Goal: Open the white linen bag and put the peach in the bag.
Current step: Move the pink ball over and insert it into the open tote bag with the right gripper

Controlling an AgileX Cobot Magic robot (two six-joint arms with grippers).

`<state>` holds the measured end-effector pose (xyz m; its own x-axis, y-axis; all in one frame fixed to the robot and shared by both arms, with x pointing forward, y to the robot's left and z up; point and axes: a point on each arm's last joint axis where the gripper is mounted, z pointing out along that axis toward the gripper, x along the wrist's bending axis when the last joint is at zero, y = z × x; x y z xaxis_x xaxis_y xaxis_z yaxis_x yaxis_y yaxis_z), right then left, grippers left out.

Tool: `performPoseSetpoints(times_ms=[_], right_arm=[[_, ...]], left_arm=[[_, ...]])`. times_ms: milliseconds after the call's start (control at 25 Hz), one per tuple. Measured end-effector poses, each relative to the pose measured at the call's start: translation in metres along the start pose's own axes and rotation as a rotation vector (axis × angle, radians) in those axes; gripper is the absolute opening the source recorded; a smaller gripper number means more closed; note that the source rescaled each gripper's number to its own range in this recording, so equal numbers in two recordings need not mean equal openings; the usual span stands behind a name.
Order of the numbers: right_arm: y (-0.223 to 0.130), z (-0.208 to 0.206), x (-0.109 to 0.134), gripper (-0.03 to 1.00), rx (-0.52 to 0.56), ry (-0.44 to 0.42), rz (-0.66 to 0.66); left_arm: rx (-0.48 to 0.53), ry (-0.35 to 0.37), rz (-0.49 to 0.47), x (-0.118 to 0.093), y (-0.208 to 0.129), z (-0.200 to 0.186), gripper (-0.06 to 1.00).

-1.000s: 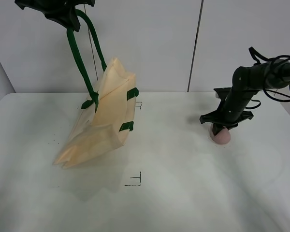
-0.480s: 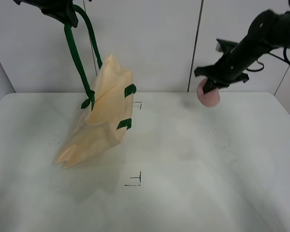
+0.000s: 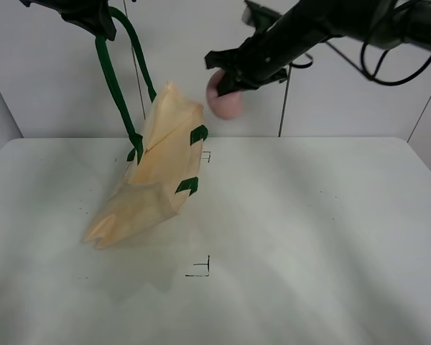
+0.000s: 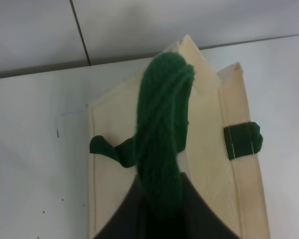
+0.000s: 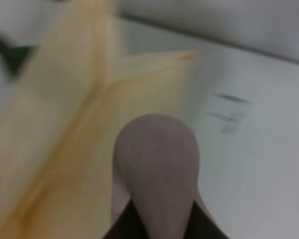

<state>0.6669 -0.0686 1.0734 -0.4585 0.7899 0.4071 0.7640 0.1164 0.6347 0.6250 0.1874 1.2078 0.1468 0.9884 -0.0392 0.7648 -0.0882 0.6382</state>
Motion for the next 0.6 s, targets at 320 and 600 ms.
performPoseSetpoints(times_ms=[320,600], right_arm=[[-0.051,0.099,0.028,0.00,0.094,0.109,0.025],[-0.066,0.125,0.019,0.23,0.112,0.095,0.035]], left_arm=[[0.000,0.000,0.000,0.000,0.000,0.000,0.00],[0.000,0.000,0.000,0.000,0.000,0.000,0.00]])
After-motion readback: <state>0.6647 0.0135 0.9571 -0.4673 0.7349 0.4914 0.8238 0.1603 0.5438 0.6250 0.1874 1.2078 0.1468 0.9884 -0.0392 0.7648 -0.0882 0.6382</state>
